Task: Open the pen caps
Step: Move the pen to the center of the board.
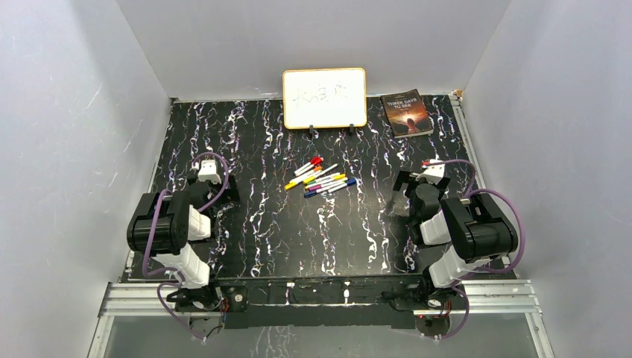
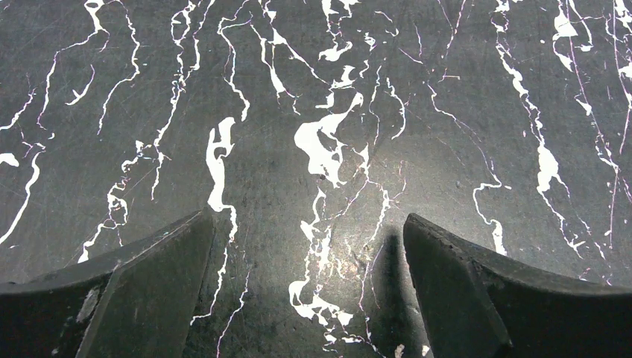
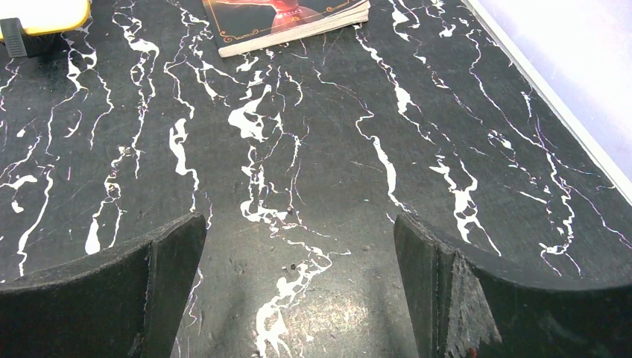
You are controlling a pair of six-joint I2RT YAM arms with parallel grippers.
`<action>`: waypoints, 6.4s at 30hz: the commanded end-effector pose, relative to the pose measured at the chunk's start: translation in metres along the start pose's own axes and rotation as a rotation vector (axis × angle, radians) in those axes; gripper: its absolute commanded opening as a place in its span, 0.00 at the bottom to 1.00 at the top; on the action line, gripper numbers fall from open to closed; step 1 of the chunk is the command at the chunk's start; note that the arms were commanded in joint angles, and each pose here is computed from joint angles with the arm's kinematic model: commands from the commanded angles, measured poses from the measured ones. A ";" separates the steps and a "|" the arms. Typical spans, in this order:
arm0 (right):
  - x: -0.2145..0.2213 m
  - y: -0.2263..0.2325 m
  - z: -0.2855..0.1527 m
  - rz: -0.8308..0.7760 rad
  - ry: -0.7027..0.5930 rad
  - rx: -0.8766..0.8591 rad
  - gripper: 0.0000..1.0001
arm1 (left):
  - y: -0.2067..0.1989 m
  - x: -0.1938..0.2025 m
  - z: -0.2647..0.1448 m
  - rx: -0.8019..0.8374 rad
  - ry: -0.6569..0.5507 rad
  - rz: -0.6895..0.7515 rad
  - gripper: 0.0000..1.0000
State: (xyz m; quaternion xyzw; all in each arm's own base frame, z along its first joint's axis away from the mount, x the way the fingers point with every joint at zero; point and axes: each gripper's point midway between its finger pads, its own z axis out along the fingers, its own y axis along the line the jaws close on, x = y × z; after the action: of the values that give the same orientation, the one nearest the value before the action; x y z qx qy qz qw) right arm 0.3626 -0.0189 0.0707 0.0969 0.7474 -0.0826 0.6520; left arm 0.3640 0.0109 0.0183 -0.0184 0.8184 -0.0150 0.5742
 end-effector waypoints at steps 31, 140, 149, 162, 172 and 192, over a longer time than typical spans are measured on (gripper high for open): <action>-0.037 0.003 -0.009 0.014 -0.142 -0.035 0.98 | 0.000 -0.022 -0.003 -0.002 -0.092 0.012 0.98; -0.042 0.141 -0.176 0.626 0.868 -0.810 0.98 | -0.187 -0.080 -0.145 0.662 0.634 -0.767 0.98; -0.051 0.141 -0.147 0.578 0.865 -0.696 0.97 | -0.210 -0.047 -0.150 0.634 0.687 -0.657 0.98; -0.048 0.184 -0.138 0.477 0.860 -0.608 0.59 | -0.204 -0.031 -0.183 0.634 0.682 -0.632 0.98; -0.027 0.216 -0.101 0.284 0.894 -0.434 0.47 | -0.200 -0.038 -0.192 0.630 0.671 -0.592 0.98; 0.016 0.219 -0.051 0.080 0.930 -0.265 0.38 | -0.196 -0.039 -0.191 0.589 0.703 -0.571 0.98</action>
State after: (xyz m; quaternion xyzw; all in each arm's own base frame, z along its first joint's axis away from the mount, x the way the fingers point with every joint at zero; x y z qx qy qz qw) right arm 0.3444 0.2041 0.0490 0.0802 0.9653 0.1047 0.2254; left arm 0.2002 -0.1826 0.1200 -0.0781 0.8833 -0.4082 0.2171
